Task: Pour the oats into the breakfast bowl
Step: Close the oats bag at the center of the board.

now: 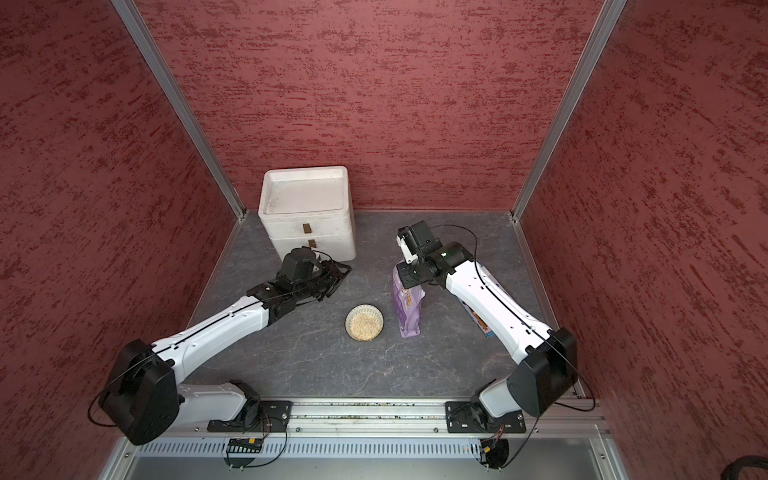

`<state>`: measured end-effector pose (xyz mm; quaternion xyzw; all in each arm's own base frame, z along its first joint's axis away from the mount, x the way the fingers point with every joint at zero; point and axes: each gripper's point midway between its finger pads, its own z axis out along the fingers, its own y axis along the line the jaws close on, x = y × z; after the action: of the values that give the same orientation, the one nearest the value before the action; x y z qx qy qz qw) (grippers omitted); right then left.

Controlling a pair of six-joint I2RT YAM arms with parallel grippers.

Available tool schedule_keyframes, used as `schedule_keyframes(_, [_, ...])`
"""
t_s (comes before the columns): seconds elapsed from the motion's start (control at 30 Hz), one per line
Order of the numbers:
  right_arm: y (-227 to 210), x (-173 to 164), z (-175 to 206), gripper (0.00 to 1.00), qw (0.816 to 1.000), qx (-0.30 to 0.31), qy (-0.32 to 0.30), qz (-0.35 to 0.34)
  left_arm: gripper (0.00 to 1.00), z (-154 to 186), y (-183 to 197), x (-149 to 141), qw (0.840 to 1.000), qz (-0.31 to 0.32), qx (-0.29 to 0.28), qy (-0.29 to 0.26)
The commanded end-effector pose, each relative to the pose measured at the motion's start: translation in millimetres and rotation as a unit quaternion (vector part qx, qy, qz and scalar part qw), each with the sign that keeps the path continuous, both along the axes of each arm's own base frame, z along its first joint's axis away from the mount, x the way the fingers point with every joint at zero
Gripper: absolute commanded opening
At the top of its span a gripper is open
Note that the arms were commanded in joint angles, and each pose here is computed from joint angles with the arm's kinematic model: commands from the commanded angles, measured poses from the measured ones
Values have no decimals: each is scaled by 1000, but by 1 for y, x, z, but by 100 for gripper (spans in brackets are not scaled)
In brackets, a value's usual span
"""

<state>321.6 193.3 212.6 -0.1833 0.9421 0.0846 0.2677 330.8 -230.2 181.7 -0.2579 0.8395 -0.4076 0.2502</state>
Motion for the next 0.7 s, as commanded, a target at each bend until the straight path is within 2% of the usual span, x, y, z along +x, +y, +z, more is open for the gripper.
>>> schedule_keyframes(0.0, [-7, 11, 24, 0, 998, 1, -56, -18, 50, 14, -1, 1, 1000, 0, -3, -15])
schedule_keyframes(0.1, [-5, 14, 20, 0, 999, -4, -44, -14, 50, 15, -2, 2, 1000, 0, -3, -16])
schedule_keyframes(0.17, [-2, 19, 8, 34, 999, -15, -28, -13, 50, 15, -2, 2, 1000, 0, -4, -16])
schedule_keyframes(0.2, [0, 21, 4, 39, 1000, -17, -23, -11, 50, 15, -2, 2, 1000, -1, -4, -16])
schedule_keyframes(0.27, [5, 27, -2, 40, 1000, -17, -17, -8, 50, 16, -2, 1, 1000, -1, -4, -15])
schedule_keyframes(0.33, [10, 32, -5, 38, 1000, -20, -13, -6, 50, 15, 1, 0, 1000, 2, -1, -15])
schedule_keyframes(0.37, [11, 35, -7, 30, 1000, -22, -11, -5, 50, 15, 1, 0, 1000, 3, -1, -16])
schedule_keyframes(0.43, [12, 40, -10, 0, 1000, -30, -7, -6, 50, 16, 2, -1, 1000, 4, 0, -16])
schedule_keyframes(0.67, [6, 46, 9, 0, 998, -31, -52, -18, 50, 15, 1, -1, 1000, 3, -1, -15])
